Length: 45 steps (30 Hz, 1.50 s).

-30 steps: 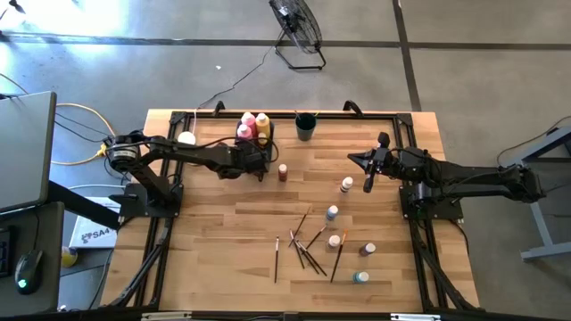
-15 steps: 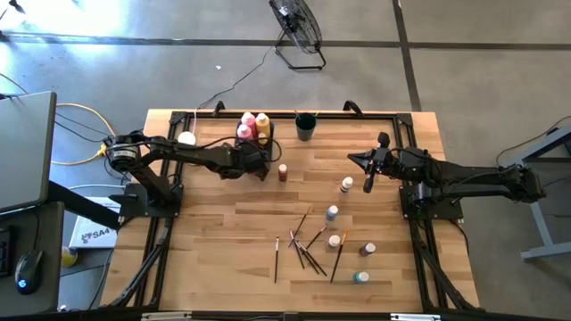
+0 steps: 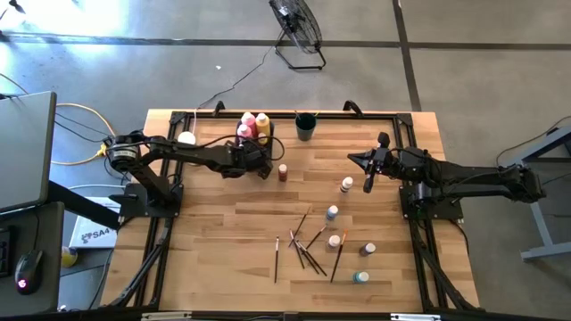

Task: Pick & Place Paint Supplies
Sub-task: Adjust the small yellow paint bottle

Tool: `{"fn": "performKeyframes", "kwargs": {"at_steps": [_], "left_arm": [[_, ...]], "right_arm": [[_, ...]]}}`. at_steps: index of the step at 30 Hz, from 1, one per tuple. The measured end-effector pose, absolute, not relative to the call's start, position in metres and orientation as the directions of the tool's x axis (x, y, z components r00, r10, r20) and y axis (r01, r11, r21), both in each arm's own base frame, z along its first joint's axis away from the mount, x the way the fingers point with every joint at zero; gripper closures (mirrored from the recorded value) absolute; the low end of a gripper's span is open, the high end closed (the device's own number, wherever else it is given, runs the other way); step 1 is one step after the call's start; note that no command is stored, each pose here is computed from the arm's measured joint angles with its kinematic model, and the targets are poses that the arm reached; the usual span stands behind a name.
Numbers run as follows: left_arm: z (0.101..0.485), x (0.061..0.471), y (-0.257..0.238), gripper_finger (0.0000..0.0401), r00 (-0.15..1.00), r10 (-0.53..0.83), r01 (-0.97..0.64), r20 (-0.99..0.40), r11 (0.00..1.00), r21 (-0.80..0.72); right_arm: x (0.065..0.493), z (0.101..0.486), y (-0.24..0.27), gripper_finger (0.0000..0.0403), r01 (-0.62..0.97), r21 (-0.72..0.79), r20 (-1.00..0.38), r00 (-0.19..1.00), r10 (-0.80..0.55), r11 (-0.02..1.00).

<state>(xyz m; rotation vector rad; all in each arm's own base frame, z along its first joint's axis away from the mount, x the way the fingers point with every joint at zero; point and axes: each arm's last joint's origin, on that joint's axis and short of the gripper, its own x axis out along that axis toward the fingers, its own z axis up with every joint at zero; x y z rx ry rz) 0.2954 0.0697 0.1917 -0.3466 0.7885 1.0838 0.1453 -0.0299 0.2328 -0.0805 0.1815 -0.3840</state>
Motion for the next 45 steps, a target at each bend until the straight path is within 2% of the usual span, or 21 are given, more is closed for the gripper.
{"fn": "performKeyframes", "kwargs": {"at_steps": [6, 9, 12, 16, 19, 21, 28, 33, 38, 42, 45], "left_arm": [[0.218, 0.301, 0.057, 0.0401, 0.195, 0.660, -0.841, -0.726, 0.493, 0.222], [0.240, 0.305, 0.047, 0.0401, 0.194, 0.655, -0.764, -0.731, 0.568, 0.306], [0.259, 0.313, 0.040, 0.0401, 0.263, 0.603, -0.613, -0.753, 0.707, 0.352], [0.271, 0.321, 0.041, 0.0401, 0.363, 0.470, -0.308, -0.804, 0.875, 0.373], [0.270, 0.321, 0.049, 0.0401, 0.381, 0.394, -0.085, -0.836, 0.916, 0.393], [0.270, 0.318, 0.060, 0.0401, 0.372, 0.378, -0.026, -0.848, 0.917, 0.398], [0.269, 0.304, 0.114, 0.0401, 0.354, 0.336, -0.115, -0.873, 0.942, 0.316], [0.264, 0.305, 0.133, 0.0401, 0.393, 0.272, -0.141, -0.878, 0.962, 0.235], [0.242, 0.316, 0.134, 0.0401, 0.335, 0.283, -0.056, -0.899, 0.958, 0.281], [0.224, 0.321, 0.139, 0.0401, 0.252, 0.318, -0.073, -0.914, 0.948, 0.310], [0.217, 0.323, 0.143, 0.0401, 0.232, 0.326, -0.085, -0.916, 0.945, 0.315]], "right_arm": [[0.145, 0.233, -0.030, 0.0398, 0.365, -0.112, -0.161, 0.911, -0.380, 0.924], [0.145, 0.233, -0.030, 0.0398, 0.365, -0.112, -0.161, 0.911, -0.380, 0.924], [0.145, 0.233, -0.030, 0.0398, 0.365, -0.112, -0.161, 0.911, -0.379, 0.924], [0.145, 0.233, -0.030, 0.0398, 0.365, -0.112, -0.161, 0.911, -0.379, 0.924], [0.145, 0.232, -0.030, 0.0398, 0.364, -0.114, -0.166, 0.910, -0.379, 0.924], [0.145, 0.232, -0.030, 0.0398, 0.364, -0.115, -0.172, 0.909, -0.379, 0.924], [0.145, 0.231, -0.030, 0.0398, 0.363, -0.117, -0.181, 0.908, -0.379, 0.925], [0.145, 0.231, -0.030, 0.0398, 0.361, -0.123, -0.181, 0.908, -0.379, 0.924], [0.145, 0.231, -0.030, 0.0398, 0.364, -0.124, -0.181, 0.906, -0.382, 0.923], [0.145, 0.231, -0.030, 0.0398, 0.363, -0.124, -0.182, 0.906, -0.381, 0.923], [0.145, 0.231, -0.030, 0.0398, 0.364, -0.125, -0.182, 0.906, -0.382, 0.923]]}}
